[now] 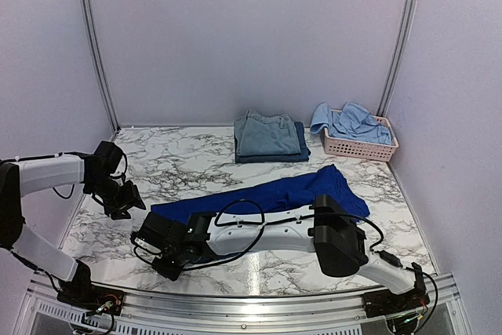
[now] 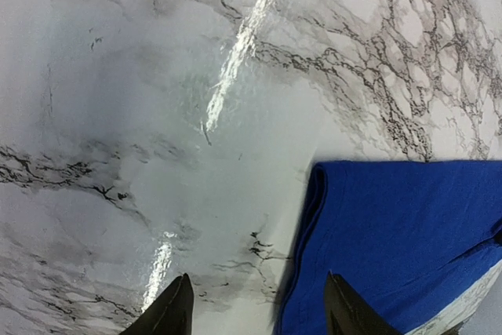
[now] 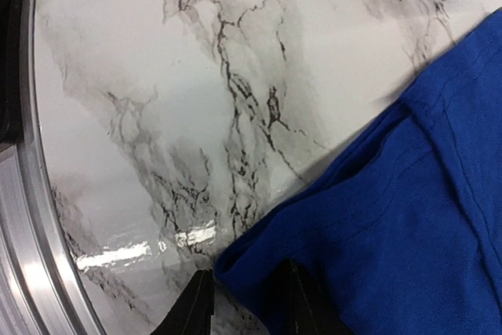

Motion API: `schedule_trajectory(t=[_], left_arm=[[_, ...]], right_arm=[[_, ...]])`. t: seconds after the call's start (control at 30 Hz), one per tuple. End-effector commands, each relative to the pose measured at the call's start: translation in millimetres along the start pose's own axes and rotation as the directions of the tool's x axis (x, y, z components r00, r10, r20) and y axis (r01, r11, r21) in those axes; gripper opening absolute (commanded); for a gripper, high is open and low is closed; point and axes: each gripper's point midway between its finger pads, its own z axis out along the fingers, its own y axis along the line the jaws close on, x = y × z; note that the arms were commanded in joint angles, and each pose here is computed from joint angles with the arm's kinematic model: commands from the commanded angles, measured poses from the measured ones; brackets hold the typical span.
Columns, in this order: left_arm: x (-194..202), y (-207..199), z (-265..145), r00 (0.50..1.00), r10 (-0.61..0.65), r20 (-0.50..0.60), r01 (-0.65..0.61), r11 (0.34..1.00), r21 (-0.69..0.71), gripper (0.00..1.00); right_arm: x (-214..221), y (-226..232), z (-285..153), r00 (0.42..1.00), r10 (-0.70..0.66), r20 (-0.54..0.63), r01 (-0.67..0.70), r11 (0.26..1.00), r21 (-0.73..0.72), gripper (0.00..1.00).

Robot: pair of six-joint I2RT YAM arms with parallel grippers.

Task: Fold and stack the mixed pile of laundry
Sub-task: Pick up the rectangle-folded T-shirt from the center of the board.

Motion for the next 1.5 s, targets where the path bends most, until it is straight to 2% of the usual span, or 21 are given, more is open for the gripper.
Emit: schedule_trajectory(t=[0.0,0.13,0.17,0.33,0.5,0.7,0.83,1.13,1.3,1.47], left_arm=[[2,3,5,1.000,0.011,-0.028,-0.012,0.999,-0.045,0.59],[2,2,10,0.999,0.028,-0.035,-0.030,0.998,-0.058,0.58],[1,1,12,0.999,0.030,-0.037,-0.032,0.998,-0.058,0.58],[-3,-11,19,0.997,0.072,-0.027,-0.073,0.997,-0.036,0.56],[-15,-15,28,0.995,0.097,-0.012,-0.097,0.994,-0.045,0.52],[-19,-19,45,0.991,0.130,-0.042,-0.131,0.990,-0.044,0.44],[-14,-21,53,0.986,0.152,-0.066,-0.155,0.987,-0.048,0.34],[2,-22,65,0.975,0.208,-0.084,-0.215,0.972,-0.092,0.21],[6,-24,62,0.971,0.221,-0.087,-0.228,0.970,-0.086,0.00],[3,-36,39,0.974,0.223,-0.048,-0.225,0.973,-0.045,0.00]], right_arm=[[16,-8,17,0.998,-0.032,-0.059,0.036,0.998,0.060,0.25],[26,-1,23,0.999,-0.023,-0.049,0.024,1.000,0.008,0.03],[25,1,21,0.999,-0.020,-0.037,0.020,1.000,-0.002,0.00],[11,1,9,1.000,-0.009,0.022,0.010,0.999,-0.033,0.00],[9,-6,7,0.999,0.042,0.030,-0.039,0.996,-0.082,0.00],[11,-14,0,0.994,0.096,0.050,-0.089,0.988,-0.123,0.00],[10,-17,-1,0.990,0.129,0.054,-0.120,0.982,-0.150,0.00],[10,-22,1,0.983,0.173,0.055,-0.161,0.971,-0.176,0.00],[6,-32,-1,0.976,0.210,0.062,-0.196,0.965,-0.174,0.00],[-12,-33,-11,0.970,0.216,0.107,-0.194,0.963,-0.187,0.00]])
